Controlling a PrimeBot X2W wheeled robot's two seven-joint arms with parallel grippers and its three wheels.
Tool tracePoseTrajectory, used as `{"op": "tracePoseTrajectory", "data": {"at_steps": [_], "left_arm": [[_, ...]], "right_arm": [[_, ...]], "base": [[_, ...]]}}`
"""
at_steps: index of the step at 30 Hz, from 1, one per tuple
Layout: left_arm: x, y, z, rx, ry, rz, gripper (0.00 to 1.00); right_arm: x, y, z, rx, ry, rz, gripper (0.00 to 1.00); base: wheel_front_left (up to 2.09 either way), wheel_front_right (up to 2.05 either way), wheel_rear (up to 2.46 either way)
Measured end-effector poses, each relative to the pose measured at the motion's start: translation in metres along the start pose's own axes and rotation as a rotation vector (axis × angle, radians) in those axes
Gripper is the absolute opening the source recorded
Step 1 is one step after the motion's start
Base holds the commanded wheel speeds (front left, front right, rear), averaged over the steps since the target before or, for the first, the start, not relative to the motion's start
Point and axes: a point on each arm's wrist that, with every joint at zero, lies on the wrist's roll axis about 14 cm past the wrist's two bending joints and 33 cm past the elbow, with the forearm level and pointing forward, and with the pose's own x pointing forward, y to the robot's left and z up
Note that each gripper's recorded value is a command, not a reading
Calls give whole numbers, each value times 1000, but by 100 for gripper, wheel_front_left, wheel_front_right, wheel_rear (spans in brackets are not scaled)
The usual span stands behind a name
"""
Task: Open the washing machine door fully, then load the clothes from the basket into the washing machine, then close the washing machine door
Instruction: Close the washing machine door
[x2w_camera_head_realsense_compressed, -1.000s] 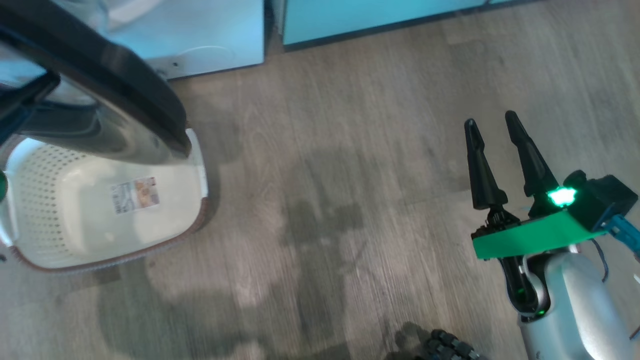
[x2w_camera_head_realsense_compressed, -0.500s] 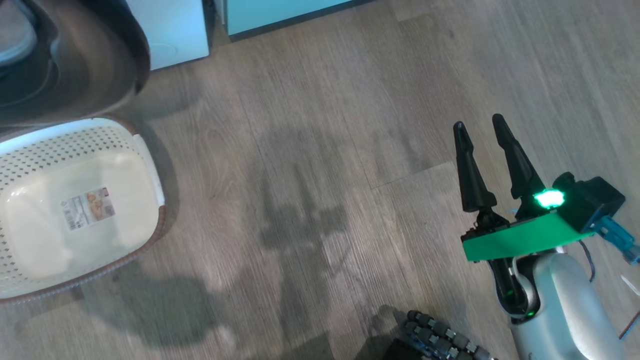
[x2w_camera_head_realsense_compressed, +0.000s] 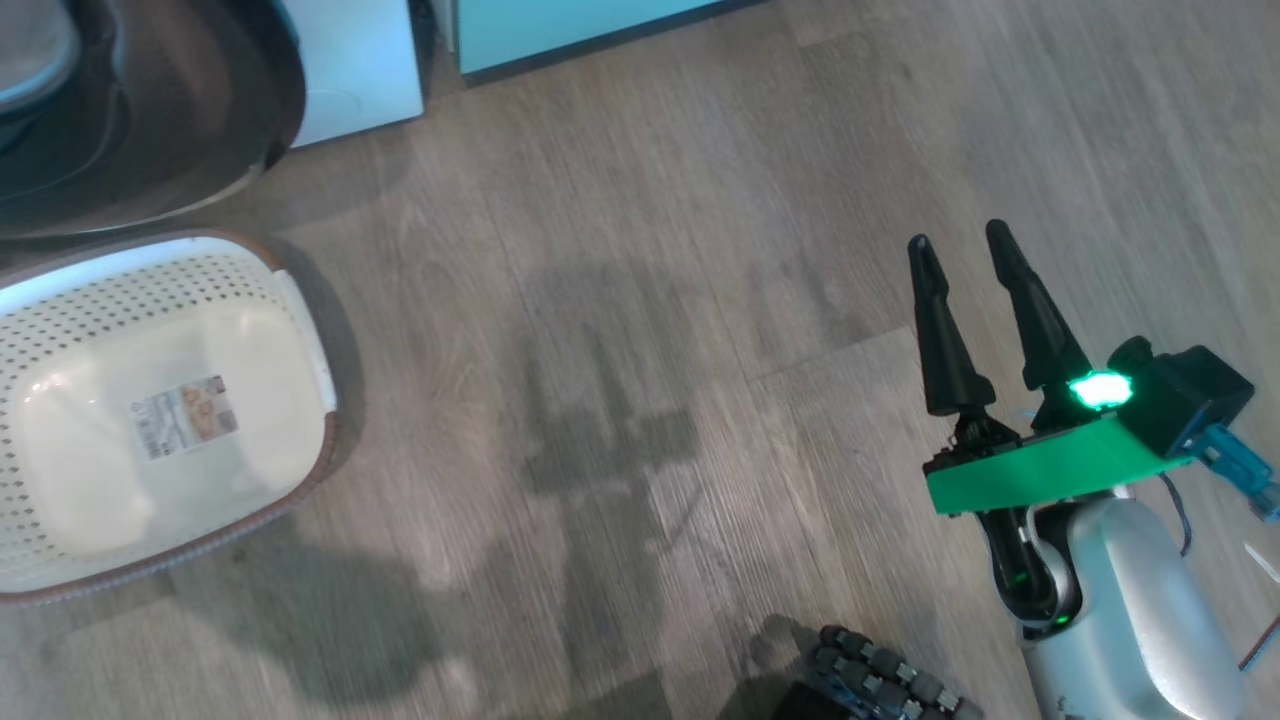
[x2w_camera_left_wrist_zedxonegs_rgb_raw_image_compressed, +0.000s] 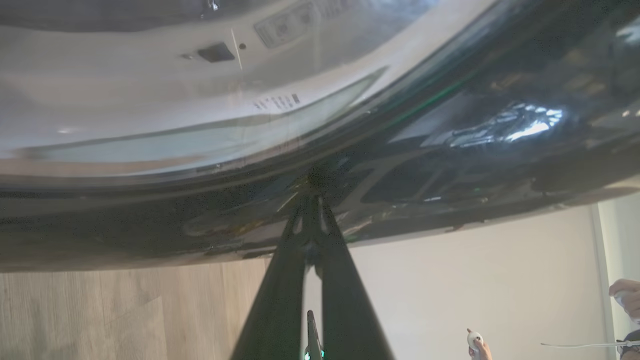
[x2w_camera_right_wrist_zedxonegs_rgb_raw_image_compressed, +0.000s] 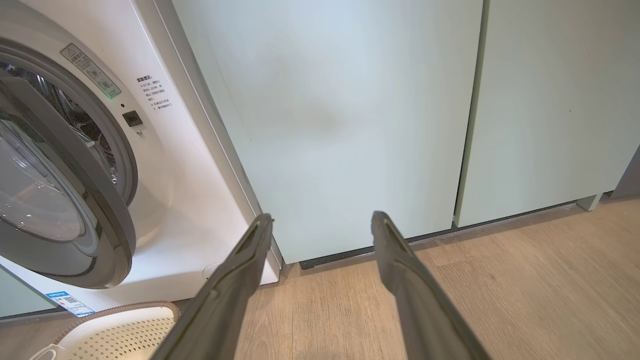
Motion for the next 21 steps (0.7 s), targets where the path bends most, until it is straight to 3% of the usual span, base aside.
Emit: {"op": "tracePoseTrajectory", "data": {"at_steps": [6, 13, 15, 17, 21], "left_arm": [[-25, -2, -12, 6, 20, -17, 0], [-83, -2, -17, -29, -135, -86, 0], [-100, -3, -18, -49, -206, -113, 40], [-119, -3, -21, -76, -269, -142, 100], [-150, -3, -33, -116, -382, -179, 100]], "right_arm": [[5, 10, 3, 16, -15, 31, 100], [13, 33, 1, 25, -19, 100, 100], [15, 40, 2, 25, -26, 119, 100], [16, 47, 3, 26, -31, 140, 100], [18, 58, 9, 30, -49, 173, 100]], "base": [[0, 0, 0], [0, 0, 0], [0, 0, 0], [0, 0, 0], [0, 0, 0]]}}
